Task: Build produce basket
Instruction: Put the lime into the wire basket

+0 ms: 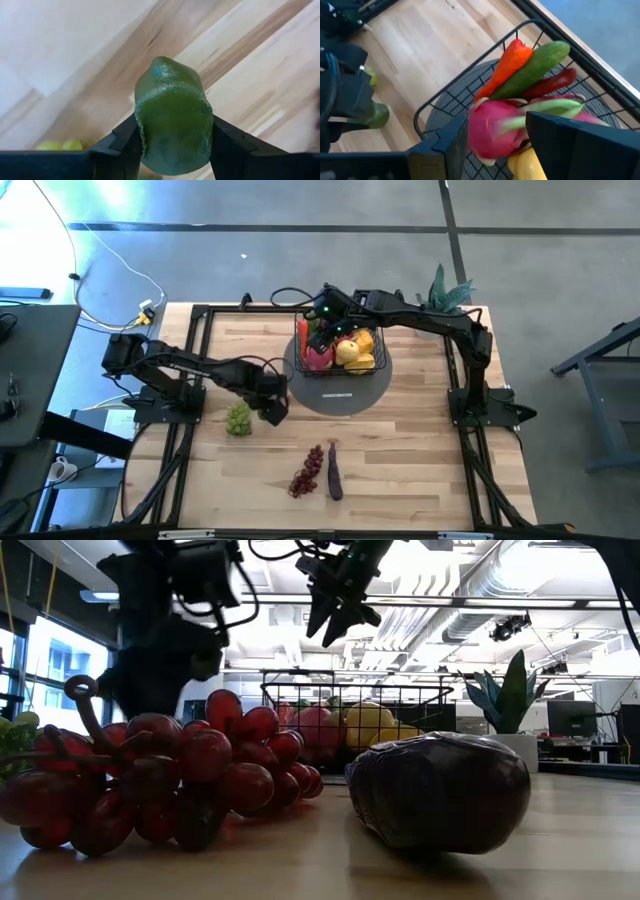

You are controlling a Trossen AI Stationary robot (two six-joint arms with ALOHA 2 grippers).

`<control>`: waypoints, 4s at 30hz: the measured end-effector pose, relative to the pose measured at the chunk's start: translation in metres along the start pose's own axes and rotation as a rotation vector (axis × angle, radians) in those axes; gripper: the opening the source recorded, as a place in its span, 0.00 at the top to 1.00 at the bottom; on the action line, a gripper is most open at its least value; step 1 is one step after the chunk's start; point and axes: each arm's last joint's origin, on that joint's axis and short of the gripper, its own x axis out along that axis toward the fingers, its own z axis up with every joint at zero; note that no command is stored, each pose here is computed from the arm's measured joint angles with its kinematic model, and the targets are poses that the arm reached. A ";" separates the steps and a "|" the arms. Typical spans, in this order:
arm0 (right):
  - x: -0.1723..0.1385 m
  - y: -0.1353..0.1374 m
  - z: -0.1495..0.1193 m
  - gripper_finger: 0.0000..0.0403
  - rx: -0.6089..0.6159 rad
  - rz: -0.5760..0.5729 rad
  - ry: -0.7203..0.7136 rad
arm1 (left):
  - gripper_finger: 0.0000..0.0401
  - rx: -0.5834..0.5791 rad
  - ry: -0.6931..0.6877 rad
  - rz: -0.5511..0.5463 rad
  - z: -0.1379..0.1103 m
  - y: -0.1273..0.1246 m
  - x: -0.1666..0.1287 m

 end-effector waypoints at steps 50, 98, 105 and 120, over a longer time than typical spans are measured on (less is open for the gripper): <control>-0.101 -0.004 -0.003 0.55 0.220 0.266 -0.080 | 0.59 0.514 -0.750 -0.323 0.168 0.075 -0.204; -0.107 -0.024 0.046 0.28 0.244 0.232 -0.563 | 0.59 0.620 -0.978 -0.465 0.174 0.054 -0.237; -0.096 -0.022 0.046 0.28 0.261 0.238 -0.529 | 0.59 0.623 -1.000 -0.417 0.173 0.046 -0.236; -0.096 -0.022 0.045 0.62 0.296 0.252 -0.510 | 0.51 0.628 -1.010 -0.370 0.174 0.047 -0.236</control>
